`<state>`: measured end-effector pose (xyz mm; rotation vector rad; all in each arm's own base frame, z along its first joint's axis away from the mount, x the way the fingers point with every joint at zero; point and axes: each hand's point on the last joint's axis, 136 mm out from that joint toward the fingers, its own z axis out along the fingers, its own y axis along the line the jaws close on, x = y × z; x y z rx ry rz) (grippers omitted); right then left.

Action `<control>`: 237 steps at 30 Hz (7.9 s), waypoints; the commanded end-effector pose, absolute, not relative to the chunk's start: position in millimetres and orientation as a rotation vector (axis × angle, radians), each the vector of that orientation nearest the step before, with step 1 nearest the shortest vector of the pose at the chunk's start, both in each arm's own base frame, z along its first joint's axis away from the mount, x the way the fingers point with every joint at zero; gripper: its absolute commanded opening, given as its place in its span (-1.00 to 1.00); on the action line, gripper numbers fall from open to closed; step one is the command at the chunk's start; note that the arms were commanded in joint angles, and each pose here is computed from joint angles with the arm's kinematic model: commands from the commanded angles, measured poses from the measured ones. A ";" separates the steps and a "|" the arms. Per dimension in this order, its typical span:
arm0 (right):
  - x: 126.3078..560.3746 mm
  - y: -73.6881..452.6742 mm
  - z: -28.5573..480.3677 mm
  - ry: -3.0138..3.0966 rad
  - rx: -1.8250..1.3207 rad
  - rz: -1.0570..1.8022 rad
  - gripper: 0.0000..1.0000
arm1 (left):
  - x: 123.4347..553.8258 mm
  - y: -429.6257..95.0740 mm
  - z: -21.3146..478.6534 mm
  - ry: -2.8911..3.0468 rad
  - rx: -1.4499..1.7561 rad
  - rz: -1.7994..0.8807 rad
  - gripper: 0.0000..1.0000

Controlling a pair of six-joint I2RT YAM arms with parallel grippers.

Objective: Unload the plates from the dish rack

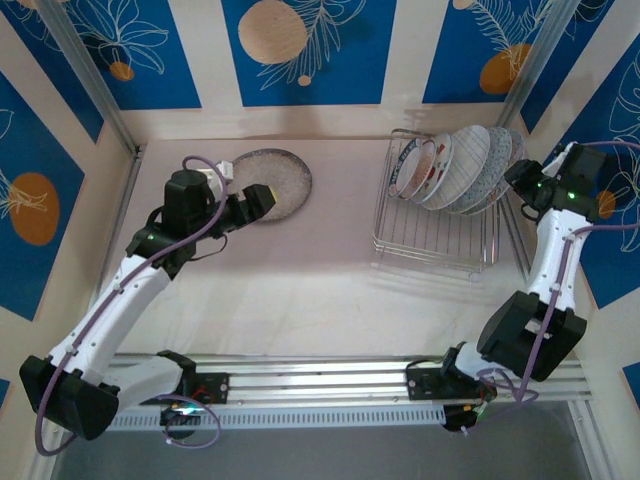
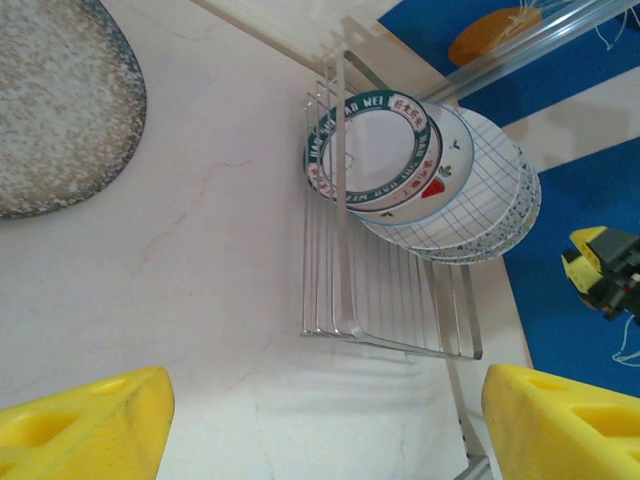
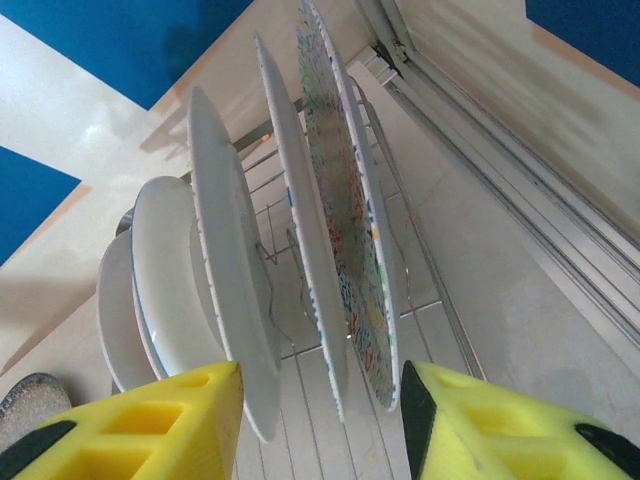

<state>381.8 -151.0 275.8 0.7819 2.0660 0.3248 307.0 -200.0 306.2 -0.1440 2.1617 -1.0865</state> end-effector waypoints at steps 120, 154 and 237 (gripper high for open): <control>382.0 -178.6 295.9 2.121 0.735 -0.383 -1.00 | 290.7 -231.0 392.8 1.887 0.079 -1.333 0.55; 308.1 -171.9 378.7 1.964 0.775 -0.499 -1.00 | 269.5 -238.5 404.9 1.866 0.126 -1.369 0.55; 256.7 83.4 353.7 2.285 0.621 1.062 -1.00 | 288.8 -395.9 281.6 2.076 -0.190 -2.039 -0.11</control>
